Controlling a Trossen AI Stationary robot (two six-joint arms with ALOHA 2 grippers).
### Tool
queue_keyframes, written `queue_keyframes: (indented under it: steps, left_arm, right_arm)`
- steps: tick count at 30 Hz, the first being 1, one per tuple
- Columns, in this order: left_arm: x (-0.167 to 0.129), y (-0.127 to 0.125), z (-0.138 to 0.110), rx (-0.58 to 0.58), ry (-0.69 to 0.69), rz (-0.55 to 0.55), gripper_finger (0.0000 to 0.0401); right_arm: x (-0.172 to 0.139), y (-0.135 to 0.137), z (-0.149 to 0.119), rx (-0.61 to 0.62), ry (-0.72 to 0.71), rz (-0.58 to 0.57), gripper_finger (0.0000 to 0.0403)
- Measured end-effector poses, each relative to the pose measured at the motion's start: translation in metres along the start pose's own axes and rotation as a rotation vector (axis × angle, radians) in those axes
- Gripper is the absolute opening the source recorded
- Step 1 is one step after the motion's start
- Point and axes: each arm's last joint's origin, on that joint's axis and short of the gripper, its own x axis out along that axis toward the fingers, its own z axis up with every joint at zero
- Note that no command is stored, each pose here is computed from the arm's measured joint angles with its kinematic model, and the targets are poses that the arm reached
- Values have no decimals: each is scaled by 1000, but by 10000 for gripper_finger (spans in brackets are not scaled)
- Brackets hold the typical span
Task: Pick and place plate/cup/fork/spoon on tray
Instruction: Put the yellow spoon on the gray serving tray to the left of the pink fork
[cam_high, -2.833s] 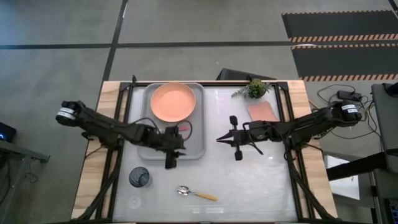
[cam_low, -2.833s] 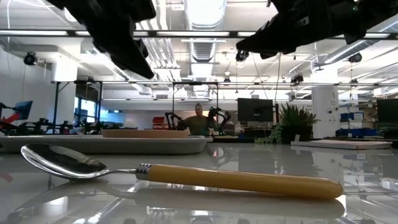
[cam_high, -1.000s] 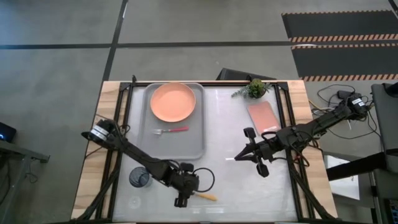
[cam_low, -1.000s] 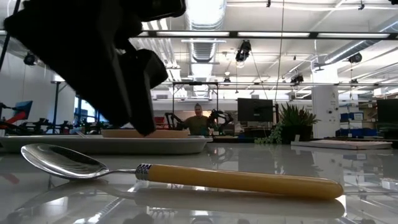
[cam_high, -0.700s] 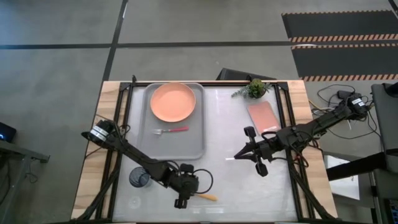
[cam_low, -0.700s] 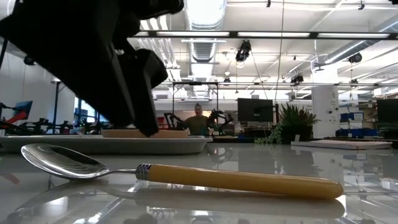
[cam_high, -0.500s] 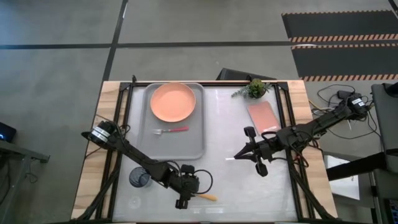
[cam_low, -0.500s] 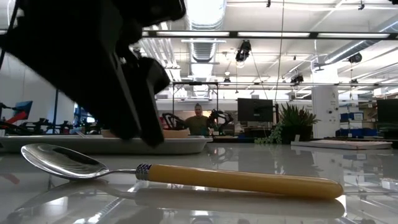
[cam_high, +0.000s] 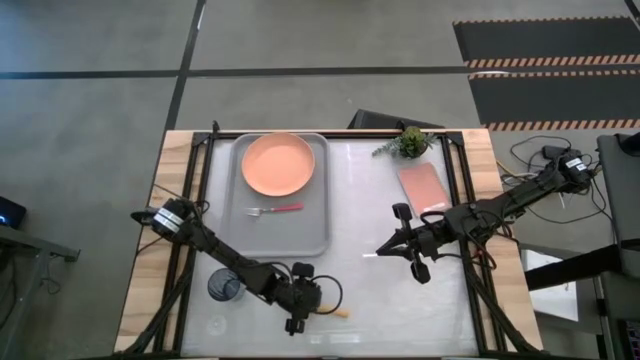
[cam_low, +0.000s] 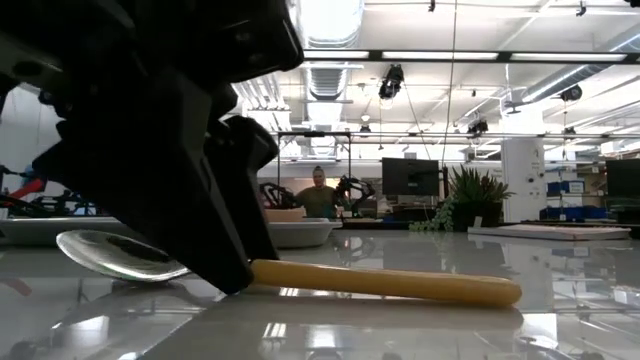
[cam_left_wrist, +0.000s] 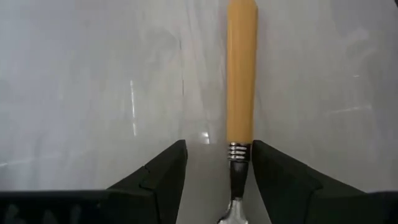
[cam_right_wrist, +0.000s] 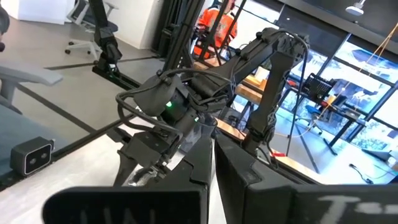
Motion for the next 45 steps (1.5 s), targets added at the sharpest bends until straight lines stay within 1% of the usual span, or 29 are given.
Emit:
queue_keyframes:
  steps: [3,5,11,14,17,23,26,28,32,36,39,43,45]
  left_arm:
    - [0,0,-2,1,-1,11,162]
    - [0,0,-2,1,-1,16,149]
    - [0,1,-3,2,6,27,78]
    - [0,1,-3,1,14,15,40]
    - [0,1,-3,0,19,4,16]
    - [-2,1,-1,-1,25,-12,17]
    - [-10,2,0,0,34,-21,18]
    - [-19,3,2,7,55,-27,18]
    - [-47,10,14,29,33,-27,19]
    - [-67,27,24,60,12,-5,19]
    - [-83,44,28,55,31,30,19]
    - [-99,69,25,64,116,95,19]
    - [-107,81,26,74,132,125,20]
  right_arm:
    - [0,0,0,0,-1,0,9]
    - [0,0,0,-2,0,0,9]
    - [0,0,0,-8,0,0,9]
    - [0,0,0,-7,0,0,9]
    - [0,0,0,-6,0,-1,9]
    - [0,0,0,26,2,1,9]
    - [0,0,-1,41,10,5,9]
    - [0,1,-1,53,13,7,9]
    - [0,1,-1,74,14,8,9]
    - [0,2,-1,79,12,13,9]
    - [0,2,-1,88,12,14,9]
    - [0,2,-2,90,19,16,9]
    - [0,2,-2,89,22,16,9]
